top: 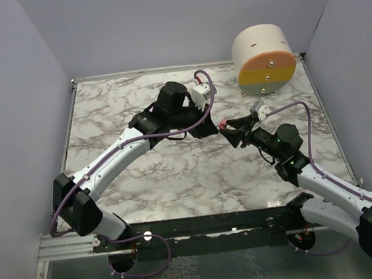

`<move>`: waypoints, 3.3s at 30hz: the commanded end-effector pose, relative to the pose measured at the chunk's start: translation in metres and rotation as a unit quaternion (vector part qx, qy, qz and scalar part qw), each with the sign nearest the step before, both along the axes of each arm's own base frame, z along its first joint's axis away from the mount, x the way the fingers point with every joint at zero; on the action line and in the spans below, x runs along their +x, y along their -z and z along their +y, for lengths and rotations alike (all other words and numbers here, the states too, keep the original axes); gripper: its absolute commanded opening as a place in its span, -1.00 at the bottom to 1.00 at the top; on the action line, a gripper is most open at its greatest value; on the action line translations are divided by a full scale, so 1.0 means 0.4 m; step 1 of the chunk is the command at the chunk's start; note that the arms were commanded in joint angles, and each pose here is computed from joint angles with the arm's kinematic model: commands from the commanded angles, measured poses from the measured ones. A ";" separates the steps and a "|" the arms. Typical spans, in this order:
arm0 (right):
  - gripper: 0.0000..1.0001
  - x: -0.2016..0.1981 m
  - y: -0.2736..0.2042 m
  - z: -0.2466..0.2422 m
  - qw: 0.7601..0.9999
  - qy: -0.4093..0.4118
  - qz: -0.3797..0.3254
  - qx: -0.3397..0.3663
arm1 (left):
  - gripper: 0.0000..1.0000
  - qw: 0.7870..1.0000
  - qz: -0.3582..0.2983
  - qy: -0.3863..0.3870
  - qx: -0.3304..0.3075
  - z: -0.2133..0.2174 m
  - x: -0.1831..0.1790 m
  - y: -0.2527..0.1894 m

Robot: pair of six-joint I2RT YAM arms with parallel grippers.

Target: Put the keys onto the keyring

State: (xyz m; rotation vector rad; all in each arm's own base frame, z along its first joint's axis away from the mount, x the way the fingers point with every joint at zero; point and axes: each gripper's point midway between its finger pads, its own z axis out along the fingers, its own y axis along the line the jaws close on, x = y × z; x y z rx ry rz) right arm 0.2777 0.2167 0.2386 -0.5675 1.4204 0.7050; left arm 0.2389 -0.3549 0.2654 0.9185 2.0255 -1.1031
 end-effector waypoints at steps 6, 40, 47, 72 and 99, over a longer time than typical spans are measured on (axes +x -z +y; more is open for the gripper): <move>-0.10 0.025 -0.033 -0.030 0.999 0.039 -0.024 0.008 | -1.00 0.997 0.064 0.045 0.024 -0.019 -0.059 0.061; -0.05 0.018 -0.047 -0.054 0.998 0.061 -0.022 0.018 | -1.00 0.994 0.048 0.051 0.089 0.015 -0.050 0.085; -0.06 -0.036 -0.042 0.010 0.998 -0.040 -0.051 -0.004 | -1.00 0.987 0.017 0.089 0.134 0.039 -0.045 0.077; -0.24 -0.102 -0.008 0.096 0.980 -0.187 -0.049 -0.037 | -1.00 0.974 0.014 0.121 0.189 0.088 -0.015 0.081; -0.24 -0.098 -0.004 0.105 0.979 -0.195 -0.042 -0.032 | -1.00 0.969 0.022 0.171 0.180 0.062 -0.065 0.089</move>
